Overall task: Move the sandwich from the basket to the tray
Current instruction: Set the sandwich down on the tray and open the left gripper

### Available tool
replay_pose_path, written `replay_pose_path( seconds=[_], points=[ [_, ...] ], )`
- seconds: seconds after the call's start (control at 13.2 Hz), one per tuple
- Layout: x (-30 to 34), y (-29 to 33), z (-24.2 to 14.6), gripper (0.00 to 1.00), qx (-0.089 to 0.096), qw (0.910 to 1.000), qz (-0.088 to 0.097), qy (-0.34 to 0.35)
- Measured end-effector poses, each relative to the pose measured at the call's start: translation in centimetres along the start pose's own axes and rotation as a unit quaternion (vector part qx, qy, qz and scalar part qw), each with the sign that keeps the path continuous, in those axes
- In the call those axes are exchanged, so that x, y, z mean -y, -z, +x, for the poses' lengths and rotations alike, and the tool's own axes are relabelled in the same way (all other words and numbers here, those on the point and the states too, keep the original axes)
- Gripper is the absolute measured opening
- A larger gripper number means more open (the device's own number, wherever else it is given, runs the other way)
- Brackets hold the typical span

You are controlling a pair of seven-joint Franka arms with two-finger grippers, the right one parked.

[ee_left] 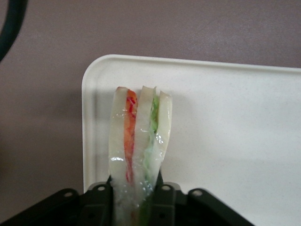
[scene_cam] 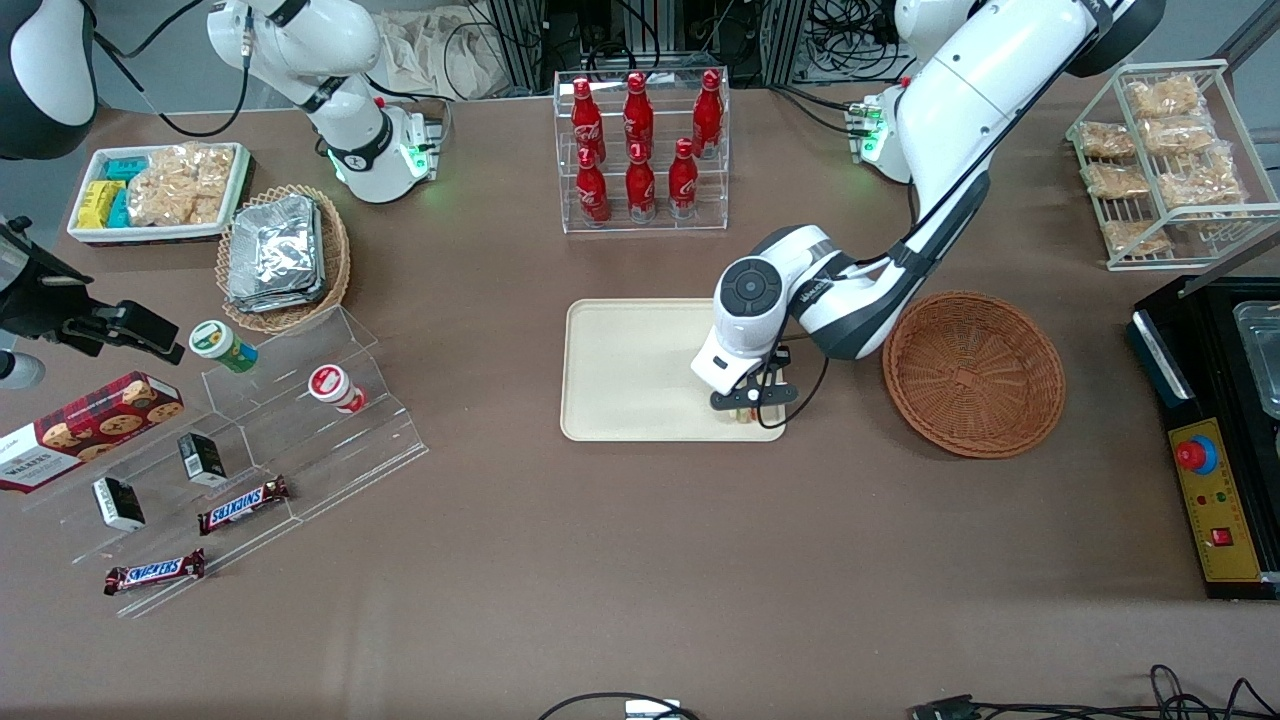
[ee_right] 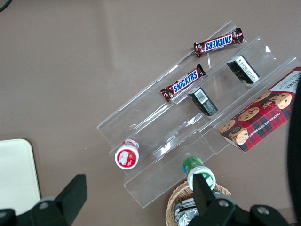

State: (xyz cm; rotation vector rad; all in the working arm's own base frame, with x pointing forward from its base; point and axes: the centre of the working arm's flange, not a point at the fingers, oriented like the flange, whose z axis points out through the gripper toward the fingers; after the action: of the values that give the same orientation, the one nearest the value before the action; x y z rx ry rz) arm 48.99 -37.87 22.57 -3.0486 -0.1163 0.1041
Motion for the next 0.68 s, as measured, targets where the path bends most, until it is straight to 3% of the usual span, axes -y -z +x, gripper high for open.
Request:
replay_pose_path(
  seconds=[0.45,0.68],
  points=[
    [-0.07,0.3,0.23,0.99,-0.003,0.9999,-0.003,0.016],
    [-0.08,0.71,0.49,1.0,-0.006,0.9998,-0.005,0.019]
  ],
)
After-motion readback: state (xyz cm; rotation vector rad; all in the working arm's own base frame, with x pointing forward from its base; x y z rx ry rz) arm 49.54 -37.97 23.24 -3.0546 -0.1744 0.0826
